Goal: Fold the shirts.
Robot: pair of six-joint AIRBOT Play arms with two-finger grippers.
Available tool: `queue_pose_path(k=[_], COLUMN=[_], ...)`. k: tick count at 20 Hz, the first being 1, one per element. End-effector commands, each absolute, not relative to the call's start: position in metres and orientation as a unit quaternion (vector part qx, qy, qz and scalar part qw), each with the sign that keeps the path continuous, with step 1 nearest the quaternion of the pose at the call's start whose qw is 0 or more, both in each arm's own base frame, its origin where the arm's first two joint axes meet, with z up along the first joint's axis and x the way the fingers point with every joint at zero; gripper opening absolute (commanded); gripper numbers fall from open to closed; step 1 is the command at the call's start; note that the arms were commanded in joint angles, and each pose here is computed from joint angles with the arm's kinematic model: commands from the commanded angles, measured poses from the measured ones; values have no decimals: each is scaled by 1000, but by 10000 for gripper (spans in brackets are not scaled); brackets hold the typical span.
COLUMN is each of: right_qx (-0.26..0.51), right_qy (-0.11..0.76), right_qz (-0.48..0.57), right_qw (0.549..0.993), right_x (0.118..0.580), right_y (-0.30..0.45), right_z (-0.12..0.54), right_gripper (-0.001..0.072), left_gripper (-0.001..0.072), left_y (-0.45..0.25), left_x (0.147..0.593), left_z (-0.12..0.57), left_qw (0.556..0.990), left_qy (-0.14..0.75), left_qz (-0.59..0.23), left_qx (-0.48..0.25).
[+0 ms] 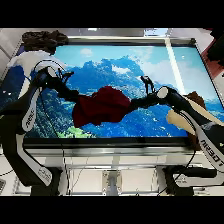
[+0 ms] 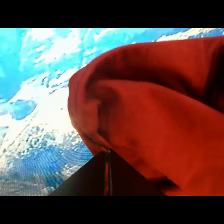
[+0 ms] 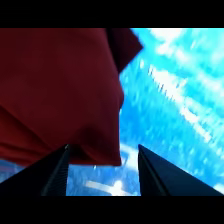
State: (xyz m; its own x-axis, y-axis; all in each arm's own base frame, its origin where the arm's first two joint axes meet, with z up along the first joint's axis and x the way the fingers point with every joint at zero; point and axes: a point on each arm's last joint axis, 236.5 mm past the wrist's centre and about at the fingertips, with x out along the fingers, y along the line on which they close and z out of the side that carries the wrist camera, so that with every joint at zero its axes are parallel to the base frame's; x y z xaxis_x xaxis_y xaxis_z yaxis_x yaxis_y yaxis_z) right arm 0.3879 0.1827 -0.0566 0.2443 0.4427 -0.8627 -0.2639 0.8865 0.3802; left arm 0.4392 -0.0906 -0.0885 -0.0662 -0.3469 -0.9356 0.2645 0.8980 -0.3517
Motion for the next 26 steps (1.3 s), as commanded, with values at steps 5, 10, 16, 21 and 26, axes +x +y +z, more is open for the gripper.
queue_pose_path(k=[5,10,16,21,26], right_qx=[164,125,31,-9,-12], right_qy=[587,532,429,239,100], right_qz=[228,285,315,282,270], right_qw=[760,787,846,929,957], right_x=[394,418,412,367,346], right_y=[209,215,181,153,145], right_z=[-86,-43,126,311,413], right_gripper=[238,27,26,24,24], left_gripper=[9,8,9,9,8], left_y=[-92,-101,-92,-104,-145], left_x=[431,475,469,378,301], left_z=[-85,1,232,377,461], left_qw=[670,744,885,940,938], left_qy=[706,624,411,244,120], left_qz=[-229,-239,-221,-238,-325], left_qx=[-33,-30,7,18,-16])
